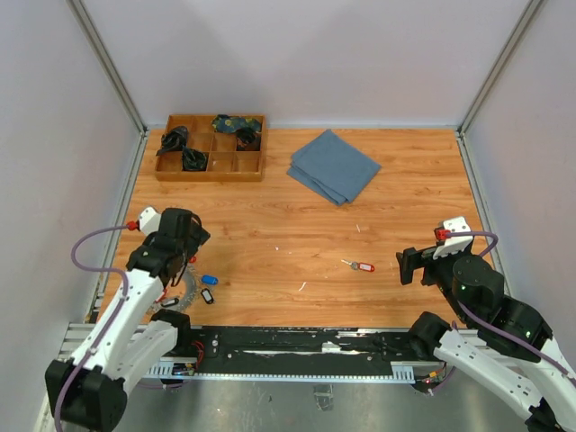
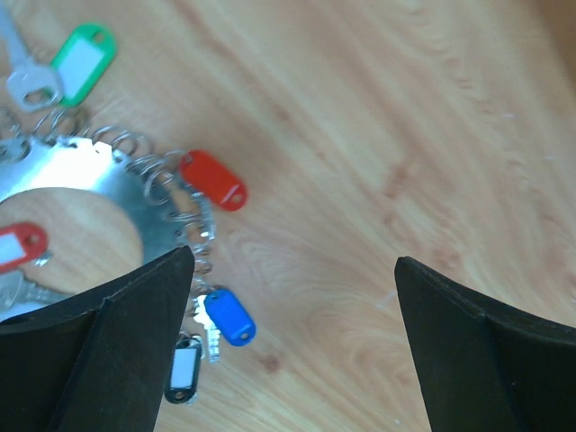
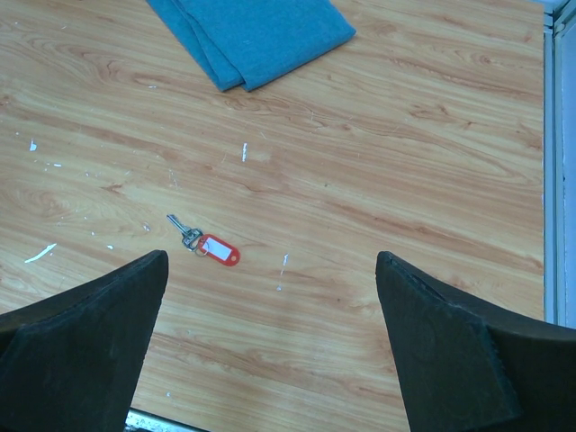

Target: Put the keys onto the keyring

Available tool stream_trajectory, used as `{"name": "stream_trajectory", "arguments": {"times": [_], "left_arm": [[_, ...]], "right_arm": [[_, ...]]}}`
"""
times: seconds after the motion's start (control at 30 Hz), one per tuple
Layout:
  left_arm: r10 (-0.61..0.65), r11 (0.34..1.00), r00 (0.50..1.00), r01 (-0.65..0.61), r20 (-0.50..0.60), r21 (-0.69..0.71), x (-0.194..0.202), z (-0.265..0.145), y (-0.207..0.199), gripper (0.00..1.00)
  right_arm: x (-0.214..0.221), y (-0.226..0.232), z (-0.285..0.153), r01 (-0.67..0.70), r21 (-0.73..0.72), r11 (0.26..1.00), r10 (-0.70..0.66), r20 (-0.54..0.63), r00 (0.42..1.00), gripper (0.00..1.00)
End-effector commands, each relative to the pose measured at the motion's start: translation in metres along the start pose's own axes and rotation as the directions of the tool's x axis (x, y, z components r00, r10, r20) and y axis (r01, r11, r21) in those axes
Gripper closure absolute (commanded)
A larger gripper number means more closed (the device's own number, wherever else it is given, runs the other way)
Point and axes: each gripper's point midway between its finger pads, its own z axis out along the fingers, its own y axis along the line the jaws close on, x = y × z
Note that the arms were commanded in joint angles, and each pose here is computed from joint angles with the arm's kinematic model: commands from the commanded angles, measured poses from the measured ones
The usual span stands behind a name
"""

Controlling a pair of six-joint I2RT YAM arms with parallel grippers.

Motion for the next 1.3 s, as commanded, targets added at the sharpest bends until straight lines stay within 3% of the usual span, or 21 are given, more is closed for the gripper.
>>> {"name": "stream_trajectory", "arguments": {"times": [0.0,0.27,0.67,0.97,1.27], "left_arm": [[-0.079,0.971,0.997,0.08,0.014,-0.226,0.02,0.023,0.041,0.0],[-0.08,0.918,0.997,0.063,-0.025,-0.391,0.055,0.047,0.081,0.0],[-0.032,0.937,0.991,-0.015,-0.129,-0.349,0.082,0.066,0.076,0.0],[0.083,0.973,0.98,-0.119,-0.182,-0.2,0.117,0.062,0.013,0.0],[0.285,0.956,0.919,-0.294,-0.271,0.009,0.198,0.044,-0.076,0.0]], "right_arm": [[0.002,-0.003,0.003,0.014,0.023,1.0,-0.013,-0.006,1.0,0.02],[0.002,-0.002,0.002,0.012,0.015,1.0,-0.012,-0.005,1.0,0.02],[0.004,0.001,0.004,0.018,0.008,1.0,-0.018,-0.016,1.0,0.02],[0.004,0.003,0.006,0.025,0.003,1.0,-0.025,-0.028,0.999,0.02],[0.005,0.003,0.007,0.026,0.007,1.0,-0.026,-0.03,0.999,0.02]]}}
